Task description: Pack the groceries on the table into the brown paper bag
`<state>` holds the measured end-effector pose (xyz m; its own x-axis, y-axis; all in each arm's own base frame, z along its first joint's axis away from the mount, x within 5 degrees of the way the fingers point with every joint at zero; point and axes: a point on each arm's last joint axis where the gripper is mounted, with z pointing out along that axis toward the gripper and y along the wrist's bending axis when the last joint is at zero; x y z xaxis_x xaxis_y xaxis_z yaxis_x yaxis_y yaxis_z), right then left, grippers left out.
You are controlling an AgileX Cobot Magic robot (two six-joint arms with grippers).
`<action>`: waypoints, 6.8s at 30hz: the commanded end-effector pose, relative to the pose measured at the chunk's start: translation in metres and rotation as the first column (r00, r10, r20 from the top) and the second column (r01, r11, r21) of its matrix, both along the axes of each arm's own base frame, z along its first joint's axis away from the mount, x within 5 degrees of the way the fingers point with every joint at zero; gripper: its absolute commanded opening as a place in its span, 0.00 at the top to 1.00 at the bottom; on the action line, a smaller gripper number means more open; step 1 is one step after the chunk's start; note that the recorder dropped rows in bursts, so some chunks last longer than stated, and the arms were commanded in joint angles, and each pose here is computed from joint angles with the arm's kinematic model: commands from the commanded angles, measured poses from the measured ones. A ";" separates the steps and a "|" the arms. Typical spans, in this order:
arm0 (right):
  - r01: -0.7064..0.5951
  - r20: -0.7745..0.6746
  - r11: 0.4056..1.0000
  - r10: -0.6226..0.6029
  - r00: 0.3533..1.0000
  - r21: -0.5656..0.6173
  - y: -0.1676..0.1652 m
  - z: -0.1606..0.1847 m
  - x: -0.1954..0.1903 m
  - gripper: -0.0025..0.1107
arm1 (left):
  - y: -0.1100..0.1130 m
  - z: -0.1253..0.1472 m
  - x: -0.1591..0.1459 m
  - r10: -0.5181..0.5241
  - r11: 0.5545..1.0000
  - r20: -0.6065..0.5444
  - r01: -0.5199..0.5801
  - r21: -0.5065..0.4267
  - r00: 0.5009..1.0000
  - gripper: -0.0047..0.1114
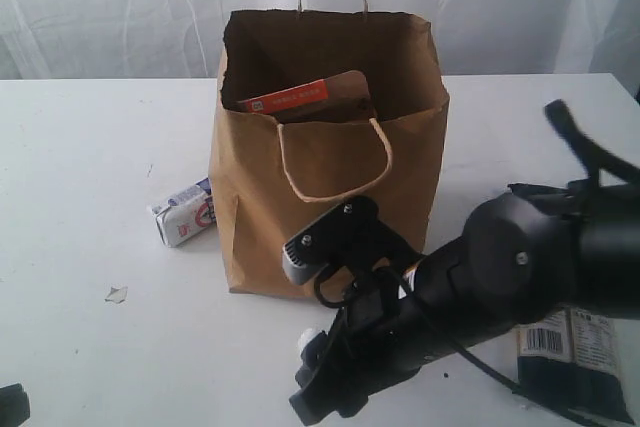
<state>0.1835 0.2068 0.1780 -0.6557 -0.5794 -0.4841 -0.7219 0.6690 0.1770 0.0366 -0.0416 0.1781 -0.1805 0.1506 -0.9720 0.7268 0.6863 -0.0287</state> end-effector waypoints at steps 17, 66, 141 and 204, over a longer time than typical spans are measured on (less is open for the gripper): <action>0.192 -0.154 0.981 -0.193 0.969 -0.025 0.031 -0.032 0.027 0.43 | 0.000 0.000 0.000 -0.006 1.000 -0.001 0.006 -0.006 1.000 0.96; 0.059 0.205 0.897 -0.164 0.965 0.438 -0.061 0.128 -0.071 0.97 | 0.000 0.000 0.000 -0.006 1.000 -0.001 0.006 -0.006 1.000 0.96; 0.081 0.088 0.996 -0.085 0.993 0.042 0.014 -0.008 -0.017 0.45 | 0.000 0.000 0.000 -0.006 1.000 -0.001 0.006 -0.006 1.000 0.96; 0.077 0.013 0.990 -0.076 0.997 -0.121 0.034 -0.051 0.037 0.45 | 0.000 0.000 0.000 -0.006 1.000 -0.001 0.006 -0.006 1.000 0.96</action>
